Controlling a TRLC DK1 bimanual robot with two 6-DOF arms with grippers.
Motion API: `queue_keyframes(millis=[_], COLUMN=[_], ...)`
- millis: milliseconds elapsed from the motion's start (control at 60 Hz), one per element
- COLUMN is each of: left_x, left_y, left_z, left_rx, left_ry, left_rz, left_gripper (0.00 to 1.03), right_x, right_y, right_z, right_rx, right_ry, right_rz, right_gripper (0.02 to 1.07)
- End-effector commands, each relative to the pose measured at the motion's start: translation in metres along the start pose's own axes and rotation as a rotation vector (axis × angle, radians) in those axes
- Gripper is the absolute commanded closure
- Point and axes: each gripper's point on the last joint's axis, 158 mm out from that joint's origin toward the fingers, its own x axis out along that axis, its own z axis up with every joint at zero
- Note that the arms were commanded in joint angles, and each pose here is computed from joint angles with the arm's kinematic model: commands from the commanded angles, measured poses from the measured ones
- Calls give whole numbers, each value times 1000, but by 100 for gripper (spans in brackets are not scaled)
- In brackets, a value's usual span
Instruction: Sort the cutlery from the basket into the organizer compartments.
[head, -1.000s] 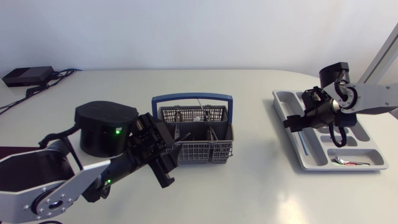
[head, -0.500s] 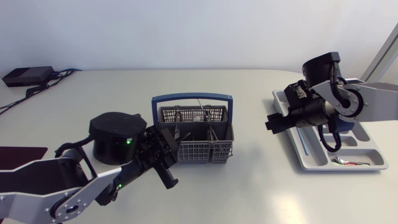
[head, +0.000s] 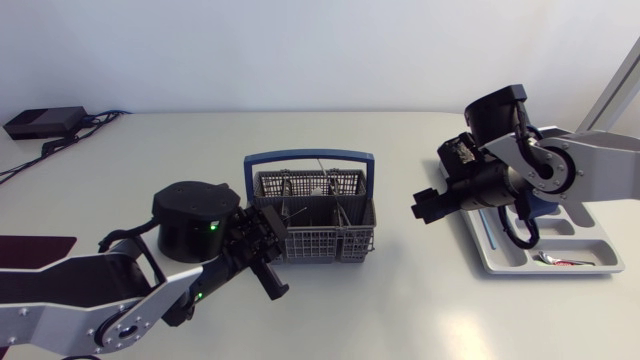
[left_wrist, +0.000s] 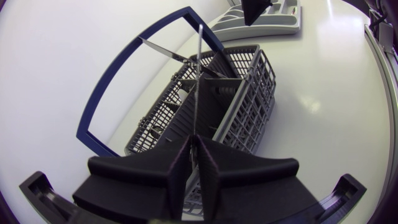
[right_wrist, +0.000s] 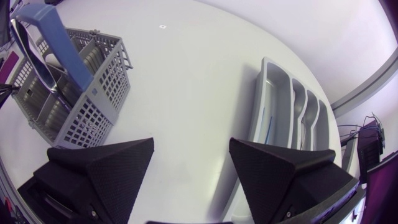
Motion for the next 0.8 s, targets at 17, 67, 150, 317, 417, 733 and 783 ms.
queue_keyframes(millis=[17,67,150,317,417,733,783], left_x=[4,4,4,-12,-24,-65,-71], left_y=[-2,0,0,23,33,70,76], left_z=[-12,-12,-14,-2,8,38,46], left_rx=[-24,-28,-31,-63,-83,-294,-324], left_ry=[25,20,16,-49,-99,-259,-282], left_rz=[3,11,15,68,74,-56,-74], left_gripper=[100,100,100,100,100,100,100], right_x=[-15,-20,-26,-36,-42,-78,-88], right_y=[13,20,29,47,59,104,115], right_z=[16,21,26,30,34,52,55], right_rx=[-38,-50,-71,-125,-153,-265,-287], right_ry=[-48,-66,-89,-117,-134,-239,-259], right_rz=[19,33,50,82,101,217,268], right_gripper=[20,20,20,20,20,20,20])
